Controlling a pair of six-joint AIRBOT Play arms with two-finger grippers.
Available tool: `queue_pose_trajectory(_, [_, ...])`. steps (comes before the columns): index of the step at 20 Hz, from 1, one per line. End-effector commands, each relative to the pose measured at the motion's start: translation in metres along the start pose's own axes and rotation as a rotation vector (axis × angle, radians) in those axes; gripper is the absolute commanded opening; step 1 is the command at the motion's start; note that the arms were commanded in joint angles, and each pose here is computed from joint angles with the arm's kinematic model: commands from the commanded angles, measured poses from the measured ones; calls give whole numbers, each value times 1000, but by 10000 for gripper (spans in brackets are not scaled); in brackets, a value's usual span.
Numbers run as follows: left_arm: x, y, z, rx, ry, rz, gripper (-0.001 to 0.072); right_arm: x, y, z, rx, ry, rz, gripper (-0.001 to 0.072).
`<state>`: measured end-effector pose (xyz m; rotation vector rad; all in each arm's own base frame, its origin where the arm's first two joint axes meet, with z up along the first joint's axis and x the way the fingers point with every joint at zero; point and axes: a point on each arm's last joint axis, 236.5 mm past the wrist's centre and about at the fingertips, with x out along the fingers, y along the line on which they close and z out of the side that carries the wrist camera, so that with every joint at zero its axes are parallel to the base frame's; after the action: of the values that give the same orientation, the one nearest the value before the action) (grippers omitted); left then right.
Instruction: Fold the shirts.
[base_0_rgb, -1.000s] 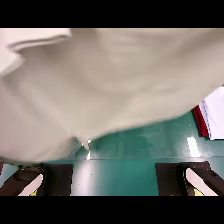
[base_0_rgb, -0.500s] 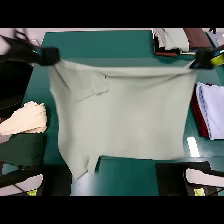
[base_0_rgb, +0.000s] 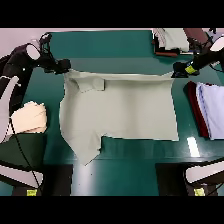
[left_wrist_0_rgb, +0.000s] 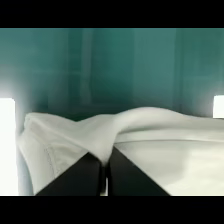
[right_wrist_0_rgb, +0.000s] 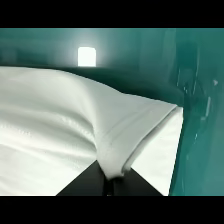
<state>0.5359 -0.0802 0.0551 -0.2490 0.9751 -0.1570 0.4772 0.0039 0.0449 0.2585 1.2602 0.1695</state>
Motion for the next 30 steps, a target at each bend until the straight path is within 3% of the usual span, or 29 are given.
queue_pose_trajectory(1, [2, 11, -38, 86, 176, -17, 29, 1, -3, -12, -42, 52, -5, 18])
queue_pose_trajectory(7, [20, 19, -98, 67, 343, -25, 31, 35, -9, -66, 20, 153, 6, 18])
queue_pose_trajectory(8, [22, 24, -104, 41, 358, -5, 140, 37, -9, -70, 32, 155, 9, 20])
queue_pose_trajectory(9, [22, 30, -105, 6, 362, 24, 494, 37, -9, -71, 33, 151, 7, 93])
queue_pose_trajectory(10, [20, 33, -104, -20, 361, 44, 650, 35, -8, -69, 30, 149, 8, 324])
queue_pose_trajectory(11, [15, 33, -103, -27, 366, 53, 649, 30, -6, -71, 26, 164, 14, 391])
queue_pose_trajectory(12, [5, 31, -102, -21, 373, 53, 616, 22, -3, -73, 17, 178, 17, 390])
queue_pose_trajectory(13, [-8, 27, -101, -14, 367, 50, 492, 13, 1, -76, 11, 177, 19, 388])
queue_pose_trajectory(16, [-48, 30, -114, 14, 339, 84, 488, -17, 10, -91, -14, 117, 13, 387])
queue_pose_trajectory(23, [-85, 49, -292, -105, 532, 120, 489, -56, 24, -136, -36, 0, 2, 386])
queue_pose_trajectory(30, [-76, 13, -360, -290, 594, -42, 489, -77, 30, -129, -55, -111, -8, 380])
